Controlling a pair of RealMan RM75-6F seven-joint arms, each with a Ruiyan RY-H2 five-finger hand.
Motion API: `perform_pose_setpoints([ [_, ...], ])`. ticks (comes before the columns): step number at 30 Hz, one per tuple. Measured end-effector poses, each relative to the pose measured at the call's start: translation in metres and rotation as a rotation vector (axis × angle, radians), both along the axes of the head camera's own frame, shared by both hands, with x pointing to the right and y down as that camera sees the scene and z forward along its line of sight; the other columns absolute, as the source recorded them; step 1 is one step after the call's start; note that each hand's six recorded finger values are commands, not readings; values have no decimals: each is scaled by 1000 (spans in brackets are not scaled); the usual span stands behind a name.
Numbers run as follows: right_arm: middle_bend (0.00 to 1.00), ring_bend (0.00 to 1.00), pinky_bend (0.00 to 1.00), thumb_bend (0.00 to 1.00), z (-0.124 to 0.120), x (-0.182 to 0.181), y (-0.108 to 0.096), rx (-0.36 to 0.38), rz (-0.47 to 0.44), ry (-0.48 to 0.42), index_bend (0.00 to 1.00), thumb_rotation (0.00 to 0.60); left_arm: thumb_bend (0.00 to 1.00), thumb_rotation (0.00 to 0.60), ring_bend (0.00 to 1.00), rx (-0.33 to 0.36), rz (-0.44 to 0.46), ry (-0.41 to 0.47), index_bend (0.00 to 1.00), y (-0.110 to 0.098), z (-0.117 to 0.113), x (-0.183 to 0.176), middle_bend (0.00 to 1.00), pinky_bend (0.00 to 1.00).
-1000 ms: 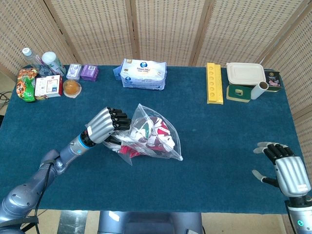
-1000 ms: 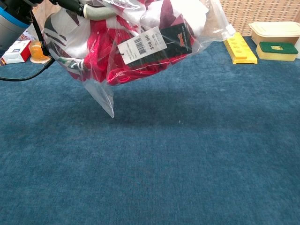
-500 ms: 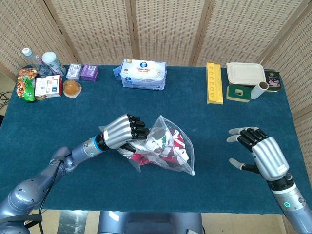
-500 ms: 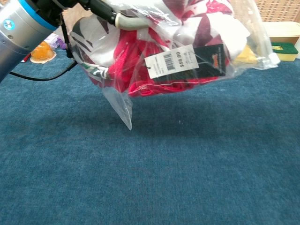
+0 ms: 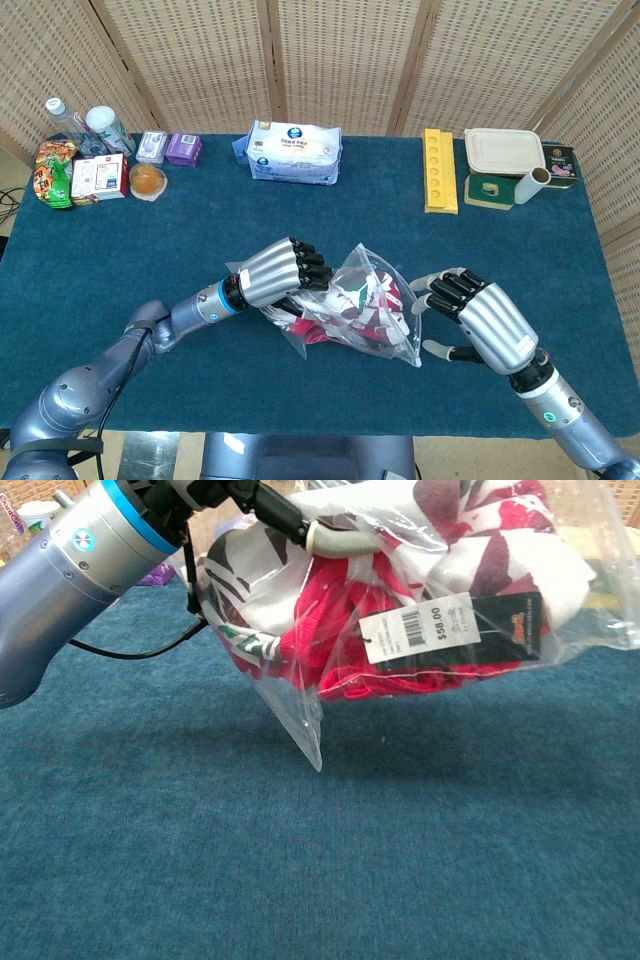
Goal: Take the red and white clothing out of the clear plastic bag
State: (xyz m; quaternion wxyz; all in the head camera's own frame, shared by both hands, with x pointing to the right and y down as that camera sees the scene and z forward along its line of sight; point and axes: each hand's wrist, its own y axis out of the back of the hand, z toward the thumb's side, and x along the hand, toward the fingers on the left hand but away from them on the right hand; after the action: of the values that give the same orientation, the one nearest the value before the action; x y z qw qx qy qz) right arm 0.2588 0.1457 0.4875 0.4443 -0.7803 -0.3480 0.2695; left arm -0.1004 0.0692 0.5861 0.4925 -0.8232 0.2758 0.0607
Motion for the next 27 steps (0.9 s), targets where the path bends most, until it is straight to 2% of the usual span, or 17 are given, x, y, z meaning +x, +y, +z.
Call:
perform_pose_setpoints([
  [13, 314, 308, 291, 71, 6, -17, -16, -29, -4, -7, 443, 600, 212, 600, 745, -11, 11, 2, 830, 0, 2, 14, 745, 838],
  [20, 285, 292, 279, 144, 10, -23, -22, -46, -9, -8, 392, 600, 213, 600, 745, -12, 9, -7, 830, 0, 4, 21, 745, 838],
  [27, 277, 286, 271, 149, 17, -29, -25, -73, -9, -13, 383, 600, 212, 600, 745, -8, 2, -13, 831, -1, 6, 27, 745, 838],
])
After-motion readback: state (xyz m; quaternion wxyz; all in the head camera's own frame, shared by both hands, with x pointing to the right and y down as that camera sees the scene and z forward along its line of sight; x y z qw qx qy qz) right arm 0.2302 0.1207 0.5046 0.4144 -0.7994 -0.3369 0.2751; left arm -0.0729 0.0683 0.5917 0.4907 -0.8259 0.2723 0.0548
